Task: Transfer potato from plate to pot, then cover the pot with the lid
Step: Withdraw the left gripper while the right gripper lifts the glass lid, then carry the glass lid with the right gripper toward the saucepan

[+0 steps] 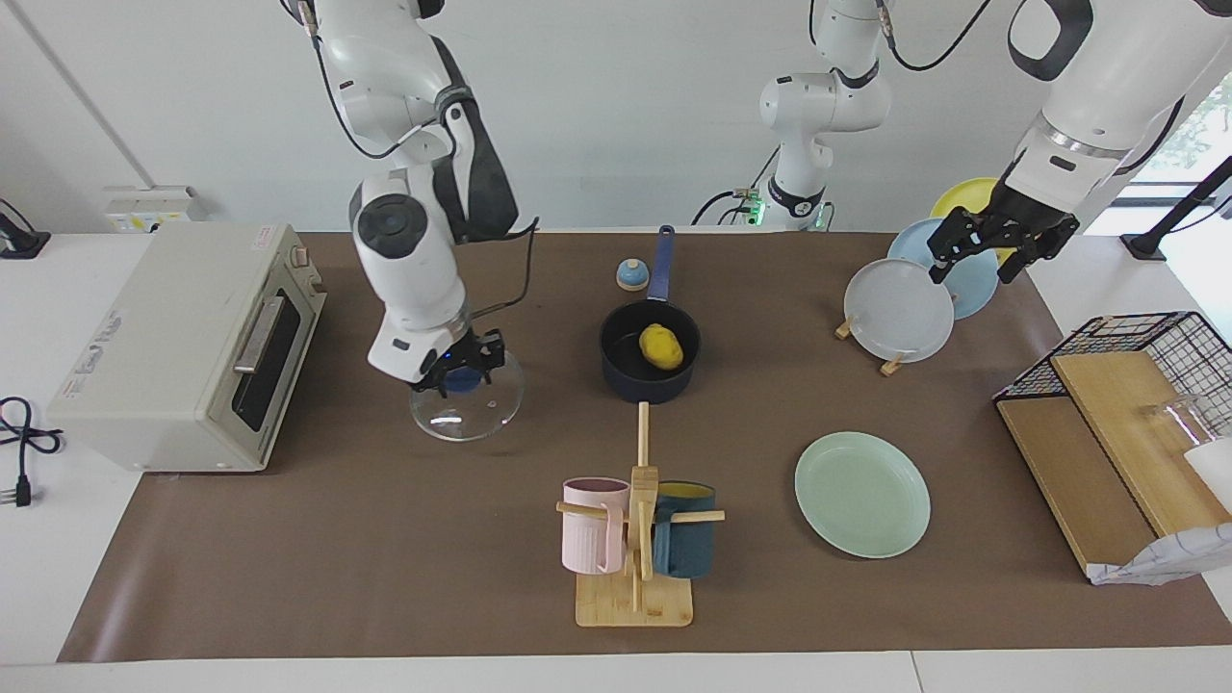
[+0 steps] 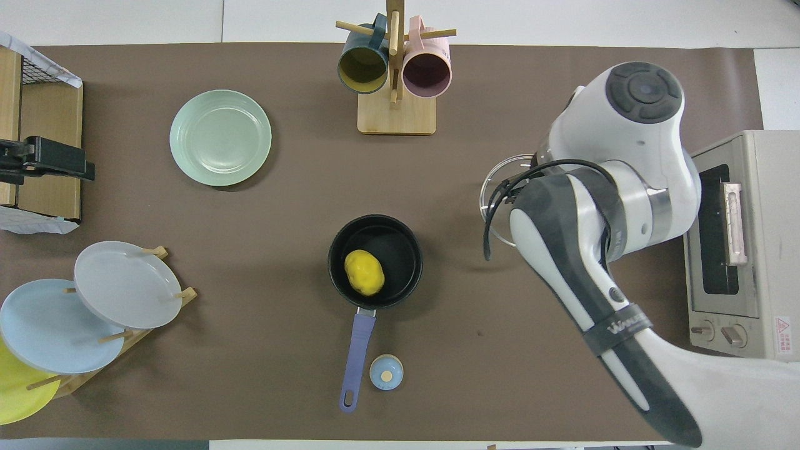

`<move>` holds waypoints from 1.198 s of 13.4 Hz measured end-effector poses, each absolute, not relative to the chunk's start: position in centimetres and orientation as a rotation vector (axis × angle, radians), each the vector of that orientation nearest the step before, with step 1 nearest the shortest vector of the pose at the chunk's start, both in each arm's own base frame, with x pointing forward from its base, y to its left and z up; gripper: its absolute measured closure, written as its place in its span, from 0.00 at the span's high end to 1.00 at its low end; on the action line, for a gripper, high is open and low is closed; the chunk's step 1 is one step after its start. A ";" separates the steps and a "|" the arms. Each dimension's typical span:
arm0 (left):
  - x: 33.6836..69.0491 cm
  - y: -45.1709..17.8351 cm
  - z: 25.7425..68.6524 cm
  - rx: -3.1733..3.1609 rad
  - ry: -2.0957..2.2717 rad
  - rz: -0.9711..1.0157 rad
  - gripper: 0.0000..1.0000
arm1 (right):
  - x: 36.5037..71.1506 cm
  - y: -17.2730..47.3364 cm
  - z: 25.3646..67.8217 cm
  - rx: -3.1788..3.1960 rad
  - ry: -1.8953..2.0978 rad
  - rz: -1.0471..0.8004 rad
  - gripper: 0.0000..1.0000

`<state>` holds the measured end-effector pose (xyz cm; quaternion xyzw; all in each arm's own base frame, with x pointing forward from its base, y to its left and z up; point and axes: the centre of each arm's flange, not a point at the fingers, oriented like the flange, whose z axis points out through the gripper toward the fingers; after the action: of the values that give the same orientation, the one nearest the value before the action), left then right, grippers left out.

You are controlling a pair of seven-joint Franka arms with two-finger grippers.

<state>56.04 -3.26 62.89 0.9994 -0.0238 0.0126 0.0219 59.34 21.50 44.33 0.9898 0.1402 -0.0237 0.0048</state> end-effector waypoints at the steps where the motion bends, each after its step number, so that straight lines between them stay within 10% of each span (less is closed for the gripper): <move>1: 55.7 -3.6 62.8 3.103 -0.085 0.007 1.00 | 58.0 25.7 45.6 3.103 0.387 -0.045 0.66; 8: 52.1 -4.6 65.9 3.116 -0.129 -0.066 1.00 | 50.4 41.8 44.9 3.172 0.177 0.107 0.66; 16: 52.0 -4.6 65.1 3.116 -0.130 -0.076 1.00 | 50.2 43.8 41.0 3.151 0.206 0.094 0.66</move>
<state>51.95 -4.63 65.06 0.9988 -0.0416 -0.0243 0.0110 50.16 43.80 41.04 0.9974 0.0653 0.0298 -0.0088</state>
